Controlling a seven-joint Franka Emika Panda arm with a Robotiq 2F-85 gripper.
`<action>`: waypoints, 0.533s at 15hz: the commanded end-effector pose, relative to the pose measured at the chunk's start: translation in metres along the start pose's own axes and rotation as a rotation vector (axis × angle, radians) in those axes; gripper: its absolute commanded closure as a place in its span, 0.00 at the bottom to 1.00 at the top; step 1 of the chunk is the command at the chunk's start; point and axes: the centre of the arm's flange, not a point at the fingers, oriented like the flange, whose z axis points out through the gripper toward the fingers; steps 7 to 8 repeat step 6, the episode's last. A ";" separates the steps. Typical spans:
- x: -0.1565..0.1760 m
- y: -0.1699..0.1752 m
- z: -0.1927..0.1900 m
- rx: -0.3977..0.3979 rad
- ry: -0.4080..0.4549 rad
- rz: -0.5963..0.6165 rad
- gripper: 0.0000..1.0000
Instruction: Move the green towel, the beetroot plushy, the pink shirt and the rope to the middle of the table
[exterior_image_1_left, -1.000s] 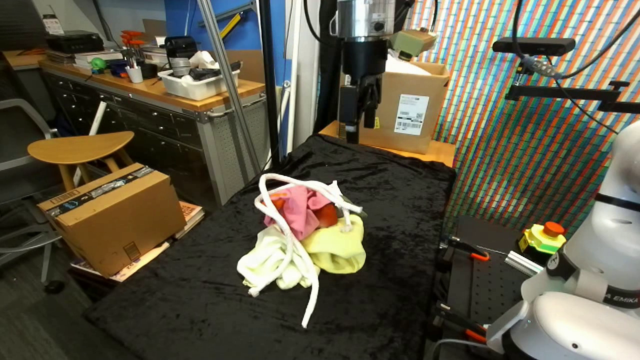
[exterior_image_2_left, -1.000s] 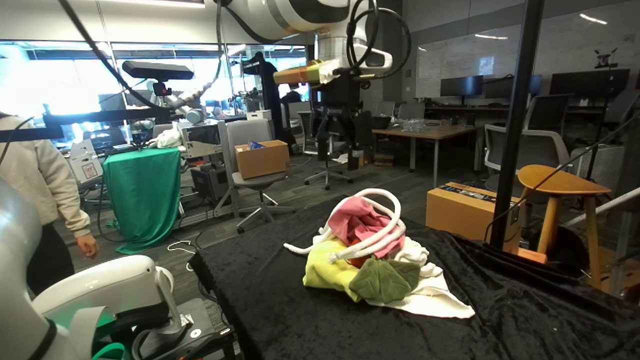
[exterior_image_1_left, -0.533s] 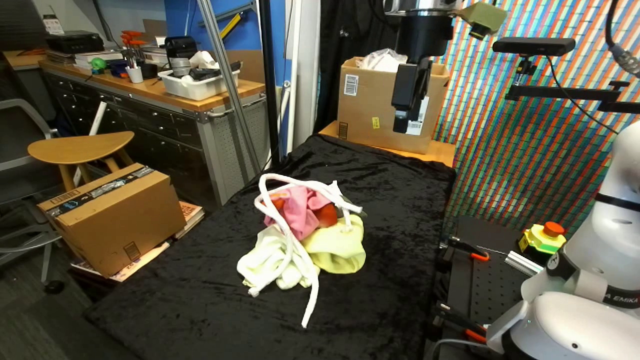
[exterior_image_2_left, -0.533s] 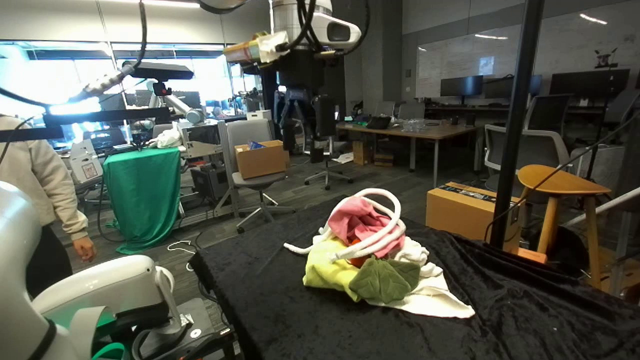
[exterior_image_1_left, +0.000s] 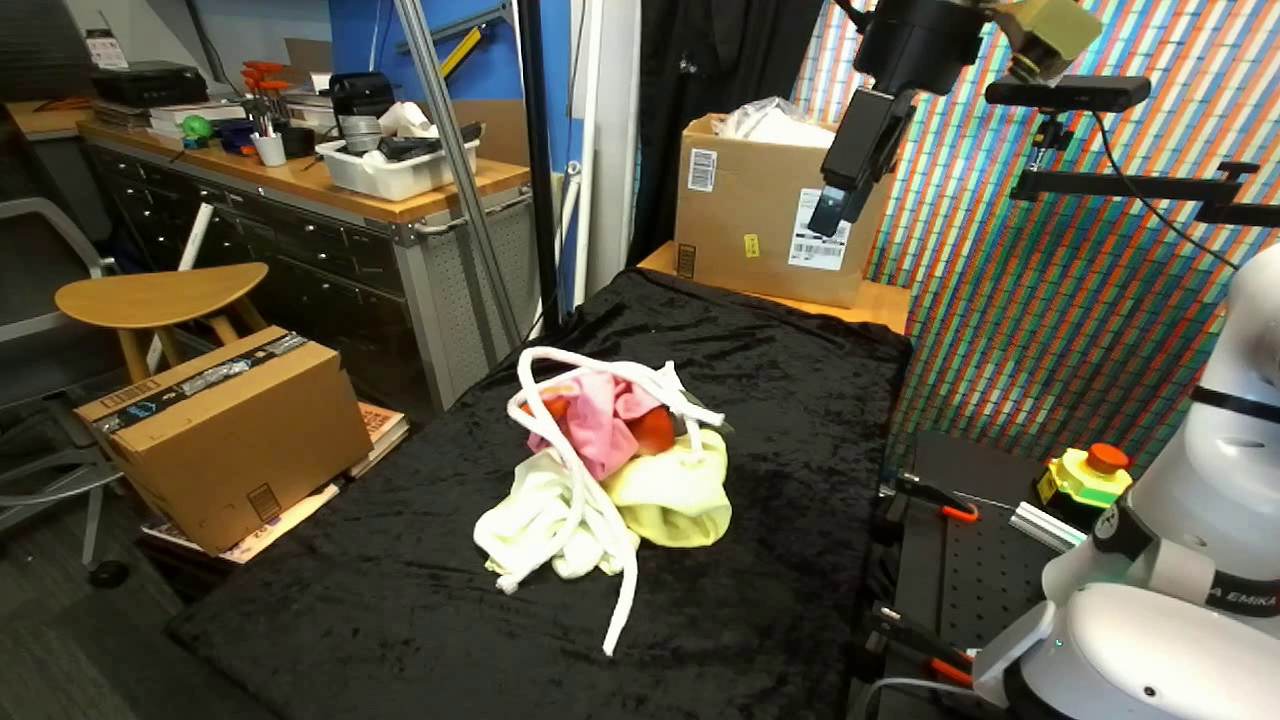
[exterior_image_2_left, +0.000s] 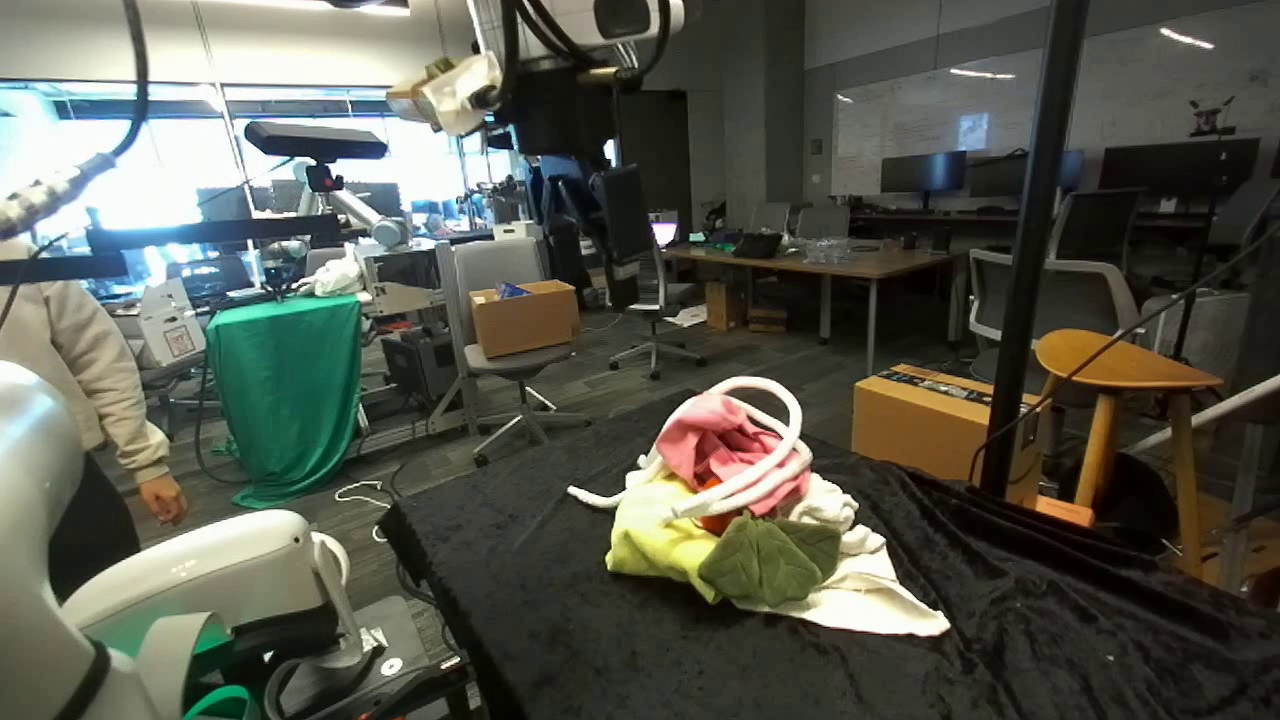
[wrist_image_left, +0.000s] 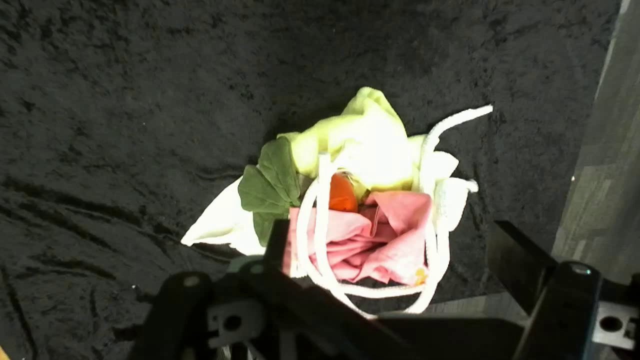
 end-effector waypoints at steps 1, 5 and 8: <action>-0.015 0.002 -0.002 0.010 0.104 0.005 0.00; -0.010 0.002 0.001 0.004 0.071 0.009 0.00; -0.011 0.003 0.002 0.005 0.075 0.011 0.00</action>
